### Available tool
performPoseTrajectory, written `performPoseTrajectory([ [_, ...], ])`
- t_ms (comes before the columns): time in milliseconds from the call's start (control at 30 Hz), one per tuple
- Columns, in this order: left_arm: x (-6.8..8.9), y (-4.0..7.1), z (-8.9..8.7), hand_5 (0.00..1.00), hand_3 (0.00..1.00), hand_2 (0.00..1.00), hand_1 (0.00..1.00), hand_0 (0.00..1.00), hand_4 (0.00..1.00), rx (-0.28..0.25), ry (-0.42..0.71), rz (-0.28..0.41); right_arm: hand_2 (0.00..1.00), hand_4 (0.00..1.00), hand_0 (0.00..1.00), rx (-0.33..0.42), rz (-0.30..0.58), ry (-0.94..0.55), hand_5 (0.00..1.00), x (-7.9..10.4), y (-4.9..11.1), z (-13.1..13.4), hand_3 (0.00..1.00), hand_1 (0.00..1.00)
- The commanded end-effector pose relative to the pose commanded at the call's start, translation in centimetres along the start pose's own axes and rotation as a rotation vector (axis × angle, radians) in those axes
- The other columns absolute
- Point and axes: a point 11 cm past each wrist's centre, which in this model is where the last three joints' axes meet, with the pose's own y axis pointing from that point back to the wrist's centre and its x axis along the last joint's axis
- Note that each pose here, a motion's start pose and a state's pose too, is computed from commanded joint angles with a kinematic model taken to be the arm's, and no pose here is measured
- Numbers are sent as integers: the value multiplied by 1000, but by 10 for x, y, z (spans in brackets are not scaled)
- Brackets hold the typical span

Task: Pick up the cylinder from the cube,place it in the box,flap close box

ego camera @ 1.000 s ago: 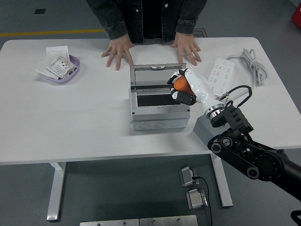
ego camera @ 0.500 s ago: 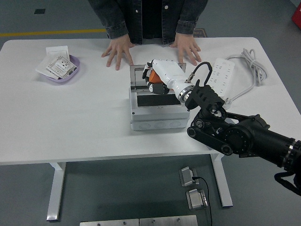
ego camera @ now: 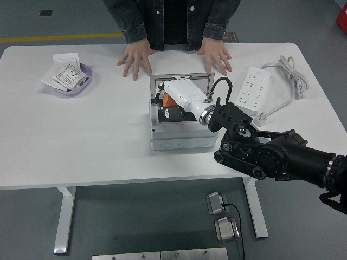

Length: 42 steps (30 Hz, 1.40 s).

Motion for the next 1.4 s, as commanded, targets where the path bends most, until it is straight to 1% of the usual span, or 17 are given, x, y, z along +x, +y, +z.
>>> performPoseTrajectory([
  [267,0,0,0,210,607,603,650,612,669,-8,-4,-2,189,2,2,-8,-4,-5,2,0,0,8,157,12],
  [467,0,0,1,210,606,603,650,612,668,-11,-6,-1,193,2,2,-11,-33,-6,2,0,-2,18,162,15],
  [500,0,0,1,209,607,603,650,611,668,-12,-6,-1,209,2,2,-11,-39,-3,2,0,-2,19,178,51],
  [633,1,0,2,209,607,603,650,611,668,-15,-5,-1,209,2,2,-5,-59,8,2,-2,-2,21,178,51],
  [667,1,0,2,211,606,603,650,611,666,-15,-5,-1,346,111,198,-3,-64,11,74,-4,-2,21,325,206],
  [833,1,0,4,211,606,603,650,611,666,-18,-8,-1,346,111,198,3,-86,24,74,-9,-2,19,325,206],
  [867,1,0,4,212,606,603,650,611,665,-19,-9,-2,534,773,339,4,-91,29,113,-10,-2,19,615,403],
  [1067,0,0,5,212,606,603,650,611,665,-22,-11,-3,534,773,339,1,-109,49,113,-13,-1,21,615,403],
  [1100,0,0,5,212,606,603,650,611,664,-22,-12,-2,534,792,373,-1,-113,55,441,-13,-1,21,618,416],
  [1267,0,0,5,212,606,603,650,611,664,-21,-13,-1,534,792,373,-6,-122,73,441,-15,0,23,618,416],
  [1300,0,0,5,213,605,602,650,610,663,-21,-13,-2,581,925,620,-7,-123,74,573,-16,1,24,619,589],
  [1400,-1,0,4,213,605,602,650,610,663,-20,-14,-3,581,925,620,-8,-124,74,573,-17,2,24,619,589],
])
